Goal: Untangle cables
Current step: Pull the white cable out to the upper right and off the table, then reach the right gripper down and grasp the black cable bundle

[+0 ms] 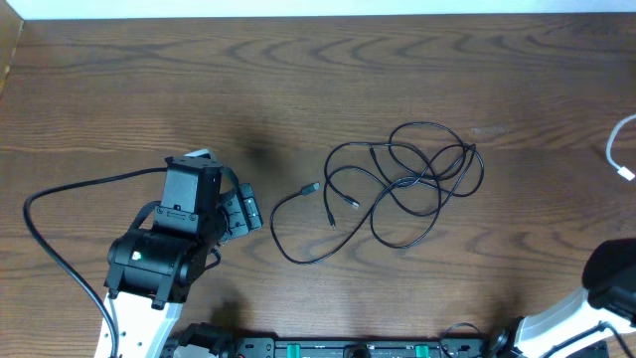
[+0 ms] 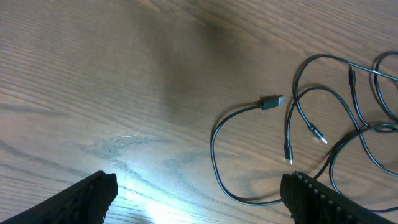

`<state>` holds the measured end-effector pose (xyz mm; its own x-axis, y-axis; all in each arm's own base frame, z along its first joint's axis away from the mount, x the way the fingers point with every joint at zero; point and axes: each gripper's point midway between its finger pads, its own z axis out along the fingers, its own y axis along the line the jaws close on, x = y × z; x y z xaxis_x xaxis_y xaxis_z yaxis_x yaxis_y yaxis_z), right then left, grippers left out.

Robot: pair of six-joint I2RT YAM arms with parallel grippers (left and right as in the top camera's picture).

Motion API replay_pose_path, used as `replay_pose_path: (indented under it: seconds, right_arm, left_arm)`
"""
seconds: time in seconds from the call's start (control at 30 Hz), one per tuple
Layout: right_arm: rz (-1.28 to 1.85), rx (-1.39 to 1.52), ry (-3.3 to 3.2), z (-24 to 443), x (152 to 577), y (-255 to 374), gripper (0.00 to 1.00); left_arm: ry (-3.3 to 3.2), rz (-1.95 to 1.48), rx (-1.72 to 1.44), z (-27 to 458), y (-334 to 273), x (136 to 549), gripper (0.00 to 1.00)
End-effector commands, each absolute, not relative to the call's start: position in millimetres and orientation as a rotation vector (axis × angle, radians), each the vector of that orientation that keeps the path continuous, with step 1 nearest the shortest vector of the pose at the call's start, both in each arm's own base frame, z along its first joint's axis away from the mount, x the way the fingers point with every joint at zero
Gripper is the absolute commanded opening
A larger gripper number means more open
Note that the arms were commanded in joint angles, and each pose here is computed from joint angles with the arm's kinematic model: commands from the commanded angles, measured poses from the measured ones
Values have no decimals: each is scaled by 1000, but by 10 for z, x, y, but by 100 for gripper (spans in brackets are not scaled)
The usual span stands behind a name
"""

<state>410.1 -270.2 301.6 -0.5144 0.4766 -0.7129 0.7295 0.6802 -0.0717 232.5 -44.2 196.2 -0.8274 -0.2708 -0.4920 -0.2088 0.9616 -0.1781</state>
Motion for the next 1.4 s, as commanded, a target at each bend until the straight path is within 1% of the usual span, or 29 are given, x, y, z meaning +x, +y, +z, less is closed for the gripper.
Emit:
replay_pose_path:
  seconds: [0.0, 0.13, 0.23, 0.37, 0.43, 0.47, 0.53, 0.7, 0.77, 0.83, 0.9, 0.93, 0.97, 1.03, 1.17, 1.2, 1.23, 1.27, 1.37]
  right_arm:
    - [-576, 1019, 2254, 2671, 3916, -3221, 1]
    - [-614, 1131, 2273, 2361, 3681, -3681, 1]
    - [-618, 1299, 2241, 2126, 3373, -4041, 1]
    - [-464, 1413, 2234, 1819, 3122, -4306, 1]
    - [-387, 1456, 2209, 1741, 3081, -4355, 1]
    - [-325, 1482, 2187, 1705, 3078, -4366, 8]
    - [-192, 1458, 2175, 1702, 3154, -4315, 99]
    - [-102, 1434, 2224, 1654, 3275, -4103, 99]
    - [-58, 1469, 2240, 1614, 3345, -3941, 99]
    - [31, 1437, 2282, 1589, 3499, -3706, 99]
    - [151, 1341, 2355, 1577, 3789, -3297, 99]
    - [171, 1307, 2376, 1576, 3851, -3206, 99]
    - [207, 1206, 2433, 1575, 3999, -2980, 99]
    - [221, 1099, 2492, 1569, 4160, -2720, 99]
    - [245, 709, 2654, 1550, 4548, -1887, 99]
    - [250, 650, 2676, 1543, 4584, -1754, 99]
    - [269, 497, 2737, 1521, 4658, -1351, 99]
    - [287, 421, 2774, 1504, 4674, -1091, 99]
    - [320, 242, 2885, 1424, 4613, -390, 99]
  left_arm:
    - [2580, -150, -330, 1967, -433, 2322, 89]
    - [2610, -129, -297, 1933, -419, 2265, 89]
    - [2639, -109, -269, 1899, -404, 2206, 89]
    - [2635, -111, -269, 1904, -406, 2214, 89]
    - [2631, -113, -269, 1910, -408, 2224, 89]
    - [2628, -114, -269, 1912, -410, 2229, 89]
    - [2628, -114, -269, 1912, -410, 2229, 89]
    - [2631, -123, -267, 1911, -422, 2227, 89]
    - [2631, -123, -267, 1911, -422, 2227, 89]
    - [2630, -123, -266, 1912, -422, 2228, 89]
    - [2630, -123, -266, 1912, -422, 2228, 89]
    - [2630, -122, -265, 1912, -422, 2228, 89]
    - [2630, -122, -262, 1912, -422, 2228, 89]
    - [2630, -122, -263, 1912, -421, 2229, 90]
    - [2629, -121, -263, 1913, -421, 2230, 89]
    - [2630, -121, -263, 1913, -420, 2230, 90]
    - [2630, -121, -263, 1912, -420, 2229, 90]
    - [2630, -121, -263, 1912, -420, 2229, 90]
    - [2630, -121, -263, 1912, -421, 2228, 90]
